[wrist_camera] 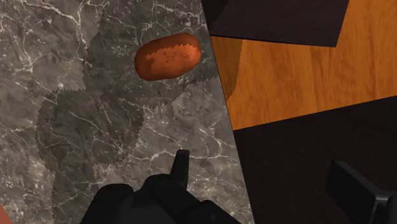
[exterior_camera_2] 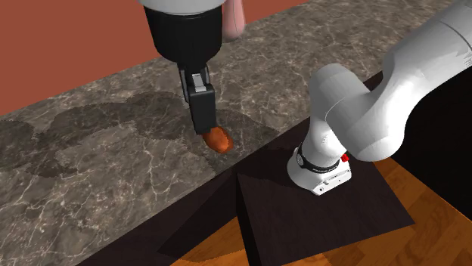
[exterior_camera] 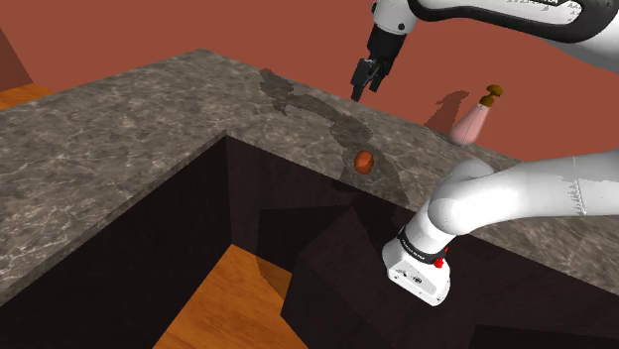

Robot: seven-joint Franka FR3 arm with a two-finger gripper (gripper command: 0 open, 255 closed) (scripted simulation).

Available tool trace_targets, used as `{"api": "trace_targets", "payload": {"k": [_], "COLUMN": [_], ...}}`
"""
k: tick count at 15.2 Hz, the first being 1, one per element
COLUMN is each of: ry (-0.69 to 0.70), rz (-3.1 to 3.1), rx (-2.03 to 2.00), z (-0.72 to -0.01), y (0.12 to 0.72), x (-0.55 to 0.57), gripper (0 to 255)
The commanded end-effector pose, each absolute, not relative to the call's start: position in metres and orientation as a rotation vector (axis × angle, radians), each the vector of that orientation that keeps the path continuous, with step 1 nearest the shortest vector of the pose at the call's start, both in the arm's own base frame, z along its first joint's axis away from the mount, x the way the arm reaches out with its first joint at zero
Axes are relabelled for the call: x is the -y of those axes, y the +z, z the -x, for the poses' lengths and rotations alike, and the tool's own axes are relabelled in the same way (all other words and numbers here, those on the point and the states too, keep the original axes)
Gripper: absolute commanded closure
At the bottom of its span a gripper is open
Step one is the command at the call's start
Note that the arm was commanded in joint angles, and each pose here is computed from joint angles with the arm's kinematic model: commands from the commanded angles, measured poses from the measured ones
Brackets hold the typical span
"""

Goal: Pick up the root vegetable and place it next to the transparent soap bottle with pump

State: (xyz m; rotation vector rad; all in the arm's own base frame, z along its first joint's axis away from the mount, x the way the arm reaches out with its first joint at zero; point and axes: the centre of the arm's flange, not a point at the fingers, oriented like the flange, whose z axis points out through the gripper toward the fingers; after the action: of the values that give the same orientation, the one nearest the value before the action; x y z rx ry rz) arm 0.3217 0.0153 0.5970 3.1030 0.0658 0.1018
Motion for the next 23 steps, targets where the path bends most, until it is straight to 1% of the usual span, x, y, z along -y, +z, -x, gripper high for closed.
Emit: {"api": "trace_targets", "payload": {"k": [1, 10, 19, 23], "ry": [0.102, 0.010, -0.072, -0.074], "rz": [-3.103, -2.852, -2.505, -2.498], "rx": [-0.066, 0.513, 1.006, 1.014], "z": [-0.322, -0.328, -0.326, -0.322], "y": [0.597, 0.478, 0.361, 0.344], "x": [-0.015, -0.019, 0.002, 0.008], "gripper": [0, 0, 0, 0]}}
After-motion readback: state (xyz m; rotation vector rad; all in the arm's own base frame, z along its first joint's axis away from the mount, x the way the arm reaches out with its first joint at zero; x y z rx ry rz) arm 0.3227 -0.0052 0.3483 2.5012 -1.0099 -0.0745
